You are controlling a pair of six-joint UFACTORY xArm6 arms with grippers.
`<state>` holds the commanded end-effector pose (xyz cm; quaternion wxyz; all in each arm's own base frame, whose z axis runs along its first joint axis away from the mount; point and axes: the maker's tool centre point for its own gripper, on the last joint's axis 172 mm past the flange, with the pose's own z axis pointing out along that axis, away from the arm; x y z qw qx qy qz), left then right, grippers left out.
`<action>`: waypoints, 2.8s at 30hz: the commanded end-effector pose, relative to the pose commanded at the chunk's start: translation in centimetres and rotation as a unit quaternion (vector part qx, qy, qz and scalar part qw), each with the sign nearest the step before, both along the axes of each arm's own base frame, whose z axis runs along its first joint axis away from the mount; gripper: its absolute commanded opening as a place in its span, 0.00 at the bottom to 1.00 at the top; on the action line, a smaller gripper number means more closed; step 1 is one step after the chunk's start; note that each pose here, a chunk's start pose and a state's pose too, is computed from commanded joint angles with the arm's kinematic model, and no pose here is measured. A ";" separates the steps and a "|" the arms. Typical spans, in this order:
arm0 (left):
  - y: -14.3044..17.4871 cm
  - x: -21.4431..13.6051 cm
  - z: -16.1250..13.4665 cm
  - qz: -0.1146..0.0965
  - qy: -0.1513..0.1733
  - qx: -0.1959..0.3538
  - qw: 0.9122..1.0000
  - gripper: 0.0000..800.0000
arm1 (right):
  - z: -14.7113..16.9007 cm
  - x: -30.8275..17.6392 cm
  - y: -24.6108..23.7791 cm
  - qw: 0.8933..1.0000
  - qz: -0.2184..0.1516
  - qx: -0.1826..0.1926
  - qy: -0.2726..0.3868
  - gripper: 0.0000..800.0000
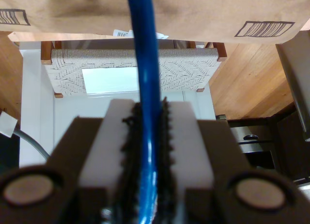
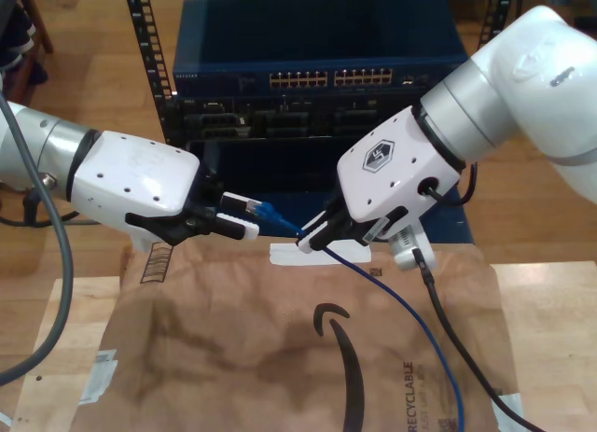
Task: Grab the cable and plug it in
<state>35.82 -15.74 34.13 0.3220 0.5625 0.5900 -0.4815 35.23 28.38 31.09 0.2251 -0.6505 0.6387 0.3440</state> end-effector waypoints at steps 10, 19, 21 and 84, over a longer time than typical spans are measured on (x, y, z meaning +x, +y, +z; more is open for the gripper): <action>-0.4 0.5 1.1 0.008 -0.008 -0.017 1.000 0.31 | -0.2 0.0 0.1 1.000 0.001 -0.001 0.002 0.03; -0.4 0.4 1.0 0.009 -0.006 -0.018 1.000 0.26 | -0.3 0.0 0.1 1.000 0.001 -0.001 0.003 0.03; -0.4 0.5 1.0 0.009 -0.006 -0.017 1.000 0.24 | -0.3 0.0 0.1 1.000 0.001 -0.001 0.003 0.03; 3.2 3.1 4.7 -0.013 0.320 -0.227 0.920 0.00 | 8.5 2.9 4.1 0.905 -0.074 0.009 -0.419 0.99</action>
